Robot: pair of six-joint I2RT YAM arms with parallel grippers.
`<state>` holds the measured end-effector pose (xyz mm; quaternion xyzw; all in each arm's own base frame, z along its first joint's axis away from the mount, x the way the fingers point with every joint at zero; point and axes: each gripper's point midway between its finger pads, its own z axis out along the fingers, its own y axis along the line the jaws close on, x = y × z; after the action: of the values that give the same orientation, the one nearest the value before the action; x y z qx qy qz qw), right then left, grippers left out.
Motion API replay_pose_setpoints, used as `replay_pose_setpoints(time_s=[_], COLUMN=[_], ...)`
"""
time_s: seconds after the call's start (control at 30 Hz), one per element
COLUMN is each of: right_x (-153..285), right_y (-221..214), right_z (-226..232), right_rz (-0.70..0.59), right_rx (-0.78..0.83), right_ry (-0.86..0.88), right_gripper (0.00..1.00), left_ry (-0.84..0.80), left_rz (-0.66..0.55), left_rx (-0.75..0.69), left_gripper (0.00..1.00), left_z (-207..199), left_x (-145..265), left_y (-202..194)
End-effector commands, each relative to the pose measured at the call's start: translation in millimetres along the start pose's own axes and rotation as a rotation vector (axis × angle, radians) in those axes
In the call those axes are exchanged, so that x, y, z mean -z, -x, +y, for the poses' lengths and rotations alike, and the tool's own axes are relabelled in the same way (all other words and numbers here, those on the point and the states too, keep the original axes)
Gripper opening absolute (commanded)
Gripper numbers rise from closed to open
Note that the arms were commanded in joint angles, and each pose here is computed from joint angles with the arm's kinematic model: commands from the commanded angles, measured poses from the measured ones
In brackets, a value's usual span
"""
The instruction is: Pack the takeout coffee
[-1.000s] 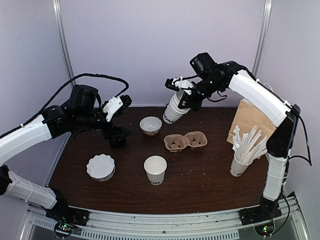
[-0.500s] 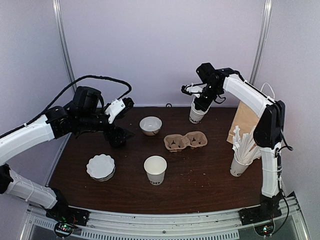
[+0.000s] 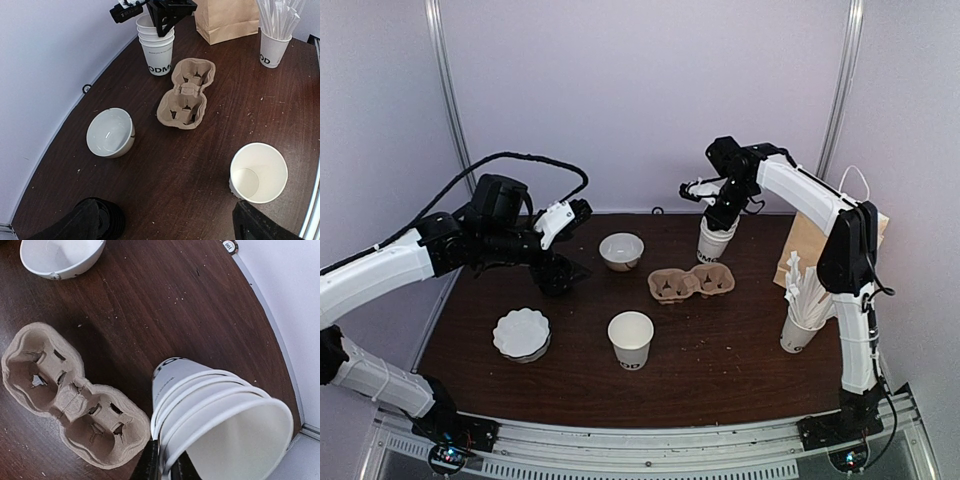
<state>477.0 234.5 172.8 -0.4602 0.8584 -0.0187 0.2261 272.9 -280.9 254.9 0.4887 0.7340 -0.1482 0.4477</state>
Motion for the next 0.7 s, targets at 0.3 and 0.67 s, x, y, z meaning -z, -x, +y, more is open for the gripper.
replay_pose_setpoints(time_s=[0.3,0.67], right_x=[4.0,82.3], right_y=[13.0,31.7], right_z=[-11.5,-7.7], right_rz=[-0.031,-0.171], right_rx=[-0.015,-0.019], right_ry=[-0.045,-0.052], right_gripper=[0.39,0.57], left_ry=[-0.023,0.050], left_rz=[-0.032,0.007], left_rx=[-0.005,0.033], left_gripper=[0.98,0.98], left_z=[-2.6,11.9], left_x=[-3.3,-5.6], left_y=[7.3,4.8])
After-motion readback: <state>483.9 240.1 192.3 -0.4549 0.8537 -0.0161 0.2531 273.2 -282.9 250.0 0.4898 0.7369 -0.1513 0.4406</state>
